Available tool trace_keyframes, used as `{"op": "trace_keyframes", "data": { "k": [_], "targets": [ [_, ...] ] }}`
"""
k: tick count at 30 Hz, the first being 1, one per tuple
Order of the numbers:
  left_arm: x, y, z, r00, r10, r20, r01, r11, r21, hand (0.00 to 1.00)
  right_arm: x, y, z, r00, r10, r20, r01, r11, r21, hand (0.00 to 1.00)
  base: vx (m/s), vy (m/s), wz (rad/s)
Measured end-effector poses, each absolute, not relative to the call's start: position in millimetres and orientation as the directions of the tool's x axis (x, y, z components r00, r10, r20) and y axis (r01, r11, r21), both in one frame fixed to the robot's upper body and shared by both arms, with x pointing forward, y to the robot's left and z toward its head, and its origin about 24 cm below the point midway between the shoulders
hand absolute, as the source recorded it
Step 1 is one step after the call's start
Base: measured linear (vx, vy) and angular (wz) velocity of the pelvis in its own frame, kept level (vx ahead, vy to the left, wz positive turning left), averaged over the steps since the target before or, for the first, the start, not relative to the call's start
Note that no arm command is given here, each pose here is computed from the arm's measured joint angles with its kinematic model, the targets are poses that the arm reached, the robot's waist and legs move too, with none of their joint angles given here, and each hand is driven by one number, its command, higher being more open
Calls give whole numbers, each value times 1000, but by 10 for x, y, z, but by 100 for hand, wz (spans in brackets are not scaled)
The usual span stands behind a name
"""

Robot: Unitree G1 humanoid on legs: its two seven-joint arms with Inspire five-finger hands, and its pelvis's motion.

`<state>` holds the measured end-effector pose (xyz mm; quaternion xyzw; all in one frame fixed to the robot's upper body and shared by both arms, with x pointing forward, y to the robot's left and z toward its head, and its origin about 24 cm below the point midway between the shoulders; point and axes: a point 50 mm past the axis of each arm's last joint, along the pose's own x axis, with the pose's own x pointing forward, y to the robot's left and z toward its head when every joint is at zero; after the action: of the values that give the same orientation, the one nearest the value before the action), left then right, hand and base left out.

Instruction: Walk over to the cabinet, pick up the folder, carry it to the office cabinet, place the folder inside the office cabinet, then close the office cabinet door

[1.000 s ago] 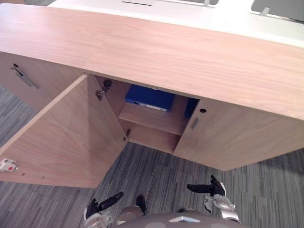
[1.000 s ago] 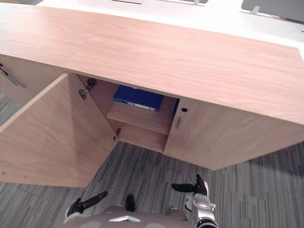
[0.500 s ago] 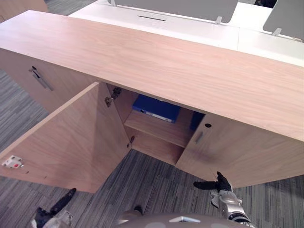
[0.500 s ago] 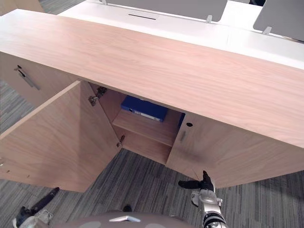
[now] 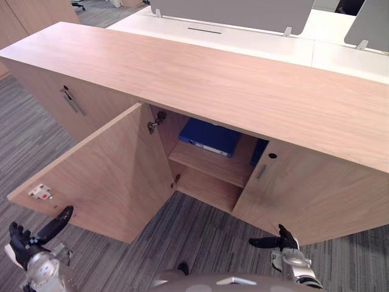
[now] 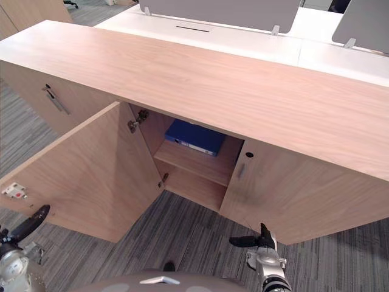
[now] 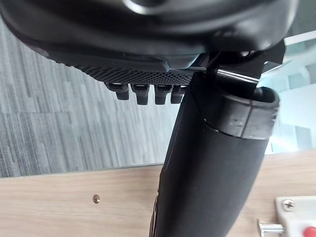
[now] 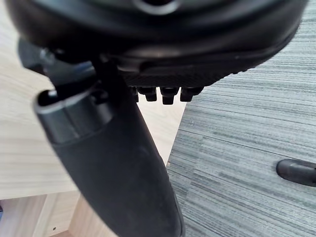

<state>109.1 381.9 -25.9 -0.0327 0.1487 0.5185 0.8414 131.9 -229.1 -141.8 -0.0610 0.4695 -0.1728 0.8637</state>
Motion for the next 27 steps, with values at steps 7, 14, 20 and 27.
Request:
{"op": "trace_keyframes", "data": {
  "k": [7, 14, 20, 27],
  "targets": [
    [1299, 3841, -58, 545, 813, -206, -802, 577, 155, 100, 1229, -2288, -1446, 485, -338, -806, 230, 939, -255, 100, -98, -15, 0],
    [1495, 3677, 20, 669, 723, -173, -706, 691, 155, 100, 1150, -2304, -1465, 471, -333, -817, 226, 941, -253, 100, -79, -39, 0],
    [1453, 3568, 15, 696, 699, -163, -682, 715, 156, 100, 1137, -2317, -1466, 468, -334, -818, 226, 940, -255, 100, 21, -13, 1],
    [1305, 3361, -37, 731, 660, -171, -644, 751, 146, 100, 1173, -2299, -1460, 479, -323, -816, 215, 945, -248, 100, -6, 5, 0]
  ]
}}
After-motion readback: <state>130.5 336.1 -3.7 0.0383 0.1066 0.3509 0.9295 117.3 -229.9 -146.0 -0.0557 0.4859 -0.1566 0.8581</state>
